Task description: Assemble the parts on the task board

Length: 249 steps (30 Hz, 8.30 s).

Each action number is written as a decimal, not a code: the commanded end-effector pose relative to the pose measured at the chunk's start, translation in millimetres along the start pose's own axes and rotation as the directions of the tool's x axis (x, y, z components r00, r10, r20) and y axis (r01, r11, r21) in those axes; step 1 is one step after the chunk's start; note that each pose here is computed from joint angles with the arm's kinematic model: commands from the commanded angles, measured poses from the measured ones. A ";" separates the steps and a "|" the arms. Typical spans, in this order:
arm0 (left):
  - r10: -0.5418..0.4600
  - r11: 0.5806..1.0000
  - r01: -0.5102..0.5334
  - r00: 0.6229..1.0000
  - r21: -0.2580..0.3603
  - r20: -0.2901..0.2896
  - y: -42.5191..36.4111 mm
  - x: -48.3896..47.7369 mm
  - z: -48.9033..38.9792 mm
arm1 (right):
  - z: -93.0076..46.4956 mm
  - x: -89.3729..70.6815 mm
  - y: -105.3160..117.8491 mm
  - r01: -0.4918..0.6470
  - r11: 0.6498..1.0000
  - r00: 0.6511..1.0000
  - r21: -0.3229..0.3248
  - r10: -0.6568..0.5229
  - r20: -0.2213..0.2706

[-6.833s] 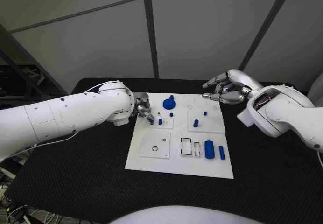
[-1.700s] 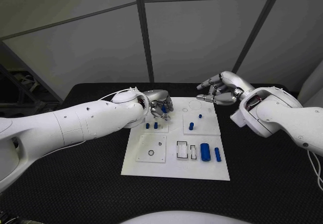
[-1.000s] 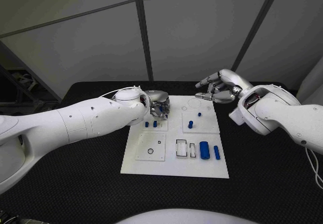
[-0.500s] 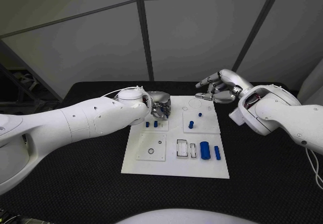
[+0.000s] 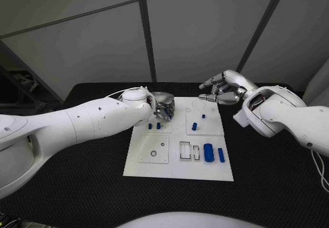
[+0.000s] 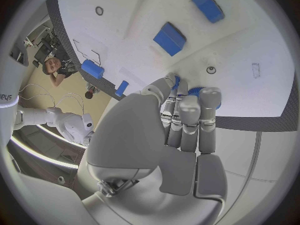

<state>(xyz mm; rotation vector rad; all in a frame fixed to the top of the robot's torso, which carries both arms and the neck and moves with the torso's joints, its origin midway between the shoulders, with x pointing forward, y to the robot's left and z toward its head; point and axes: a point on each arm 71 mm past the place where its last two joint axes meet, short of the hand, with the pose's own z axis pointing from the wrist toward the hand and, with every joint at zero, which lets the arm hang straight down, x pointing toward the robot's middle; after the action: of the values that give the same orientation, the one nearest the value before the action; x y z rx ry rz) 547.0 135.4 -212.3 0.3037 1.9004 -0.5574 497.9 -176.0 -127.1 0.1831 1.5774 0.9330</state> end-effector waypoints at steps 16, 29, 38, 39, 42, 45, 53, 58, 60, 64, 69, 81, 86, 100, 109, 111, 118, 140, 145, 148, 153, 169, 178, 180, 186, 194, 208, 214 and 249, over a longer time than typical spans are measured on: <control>-0.064 0.996 0.059 0.994 0.063 0.083 2.1 -8.6 -13.7 | 1.0 -0.5 1.1 0.000 1.000 1.000 -0.008 0.000 -0.002; -0.142 0.990 0.138 0.984 0.039 0.110 17.7 -30.9 -36.2 | 1.6 -1.3 -0.9 0.003 1.000 1.000 -0.003 -0.003 0.000; -0.144 0.989 0.145 0.988 -0.022 0.053 36.6 -25.1 -50.0 | 1.5 -1.7 -1.9 0.002 1.000 1.000 0.000 -0.002 -0.001; -0.144 0.989 0.145 0.988 -0.028 0.049 38.6 -24.3 -51.1 | 1.4 -1.7 -2.0 0.003 1.000 1.000 0.001 -0.003 -0.001; -0.145 0.988 0.147 0.989 -0.042 0.041 43.3 -21.9 -53.4 | 1.3 -1.9 -2.2 0.003 1.000 1.000 0.001 -0.003 -0.001; -0.147 0.988 0.149 0.988 -0.052 0.037 46.9 -20.0 -54.5 | 1.1 -2.0 -2.4 0.003 1.000 1.000 0.002 -0.003 -0.001; -0.149 0.986 0.150 0.989 -0.068 0.025 48.6 -16.6 -52.1 | 1.1 -1.8 -2.2 0.002 1.000 1.000 0.002 -0.002 -0.002; -0.149 0.985 0.150 0.989 -0.080 0.018 50.4 -15.5 -50.8 | 1.1 -1.7 -2.1 0.002 1.000 1.000 0.003 -0.002 -0.002; -0.149 0.985 0.149 0.989 -0.085 0.016 51.4 -15.1 -50.5 | 1.1 -1.6 -2.0 0.002 1.000 1.000 0.003 -0.002 -0.002; -0.148 0.985 0.148 0.989 -0.086 0.010 51.0 -14.0 -48.8 | 1.2 -1.5 -1.7 0.003 1.000 1.000 0.003 -0.003 -0.002; -0.147 0.986 0.146 0.989 -0.085 0.000 49.3 -11.9 -46.5 | 1.4 -1.1 -1.3 0.002 1.000 1.000 0.002 -0.002 -0.003; -0.143 0.986 0.141 0.989 -0.090 -0.019 49.5 -7.9 -44.6 | 1.6 -0.8 -1.0 0.003 1.000 1.000 0.001 -0.003 -0.004; -0.143 0.987 0.141 0.990 -0.083 -0.022 47.0 -7.1 -43.2 | 1.7 -0.6 -0.8 0.003 1.000 1.000 0.000 -0.003 -0.004; -0.142 0.986 0.137 0.989 -0.095 -0.040 46.6 -4.8 -40.8 | 1.5 -0.5 -0.8 0.001 1.000 1.000 0.004 -0.001 -0.005; -0.141 0.986 0.135 0.989 -0.097 -0.049 45.3 -3.5 -39.4 | 1.5 -0.5 -1.2 0.001 1.000 1.000 0.008 -0.001 -0.007; -0.140 0.986 0.135 0.989 -0.099 -0.051 45.3 -3.2 -39.3 | 1.4 -0.4 -1.4 0.002 1.000 1.000 0.009 -0.002 -0.009; -0.141 0.985 0.136 0.989 -0.103 -0.040 46.6 -3.9 -40.1 | 1.2 -0.8 -2.6 0.004 1.000 1.000 0.015 -0.004 -0.011; -0.173 0.973 0.186 0.980 -0.136 0.102 79.6 -18.8 -61.9 | 8.2 0.1 -32.7 0.403 0.910 0.912 0.099 -0.390 -0.129; -0.271 0.949 0.294 0.946 -0.117 0.175 92.9 -26.1 -74.4 | 10.5 7.3 -37.4 0.475 0.877 0.875 0.066 -0.464 -0.134; -0.330 0.928 0.359 0.916 -0.102 0.228 101.7 -30.3 -83.7 | 11.8 13.7 -40.8 0.512 0.857 0.854 0.052 -0.501 -0.143; -0.473 0.858 0.512 0.823 -0.049 0.316 111.0 -36.0 -96.5 | 14.2 25.3 -45.8 0.550 0.834 0.828 0.038 -0.538 -0.158; -0.892 0.397 0.879 0.302 0.264 0.336 101.4 -39.0 -119.6 | 20.7 61.8 -39.9 0.558 0.830 0.817 -0.015 -0.552 -0.170; -0.917 0.343 0.895 0.252 0.286 0.309 97.9 -37.1 -121.5 | 23.2 68.8 -40.6 0.557 0.830 0.813 -0.015 -0.550 -0.190; -0.919 0.339 0.896 0.250 0.287 0.306 97.3 -36.8 -121.4 | 23.4 69.4 -41.3 0.559 0.829 0.812 -0.013 -0.550 -0.196; -0.922 0.333 0.899 0.246 0.285 0.299 96.3 -36.0 -121.3 | 23.6 71.5 -43.1 0.562 0.827 0.806 -0.004 -0.549 -0.220; -0.921 0.331 0.902 0.245 0.276 0.304 98.1 -35.4 -122.1 | 23.1 71.4 -45.0 0.598 0.801 0.781 0.015 -0.579 -0.233; -0.919 0.331 0.905 0.245 0.267 0.310 100.3 -34.8 -122.7 | 24.2 69.0 -37.6 0.627 0.778 0.773 0.026 -0.619 -0.138; -0.918 0.332 0.905 0.244 0.266 0.313 101.0 -34.6 -122.8 | 21.0 65.4 -33.9 0.620 0.784 0.783 0.025 -0.617 -0.081; -0.931 0.294 0.908 0.201 0.299 0.305 91.9 -33.7 -116.2 | -1.1 117.4 74.4 0.394 0.883 0.895 -0.257 -0.431 -0.110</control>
<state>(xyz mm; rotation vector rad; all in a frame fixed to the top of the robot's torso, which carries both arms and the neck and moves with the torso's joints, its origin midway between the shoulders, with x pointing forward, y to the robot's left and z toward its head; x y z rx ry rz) 509.0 277.4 -169.2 -1.0181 1.4358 -1.3375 439.2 -59.9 -165.5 -0.3737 1.5277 0.7743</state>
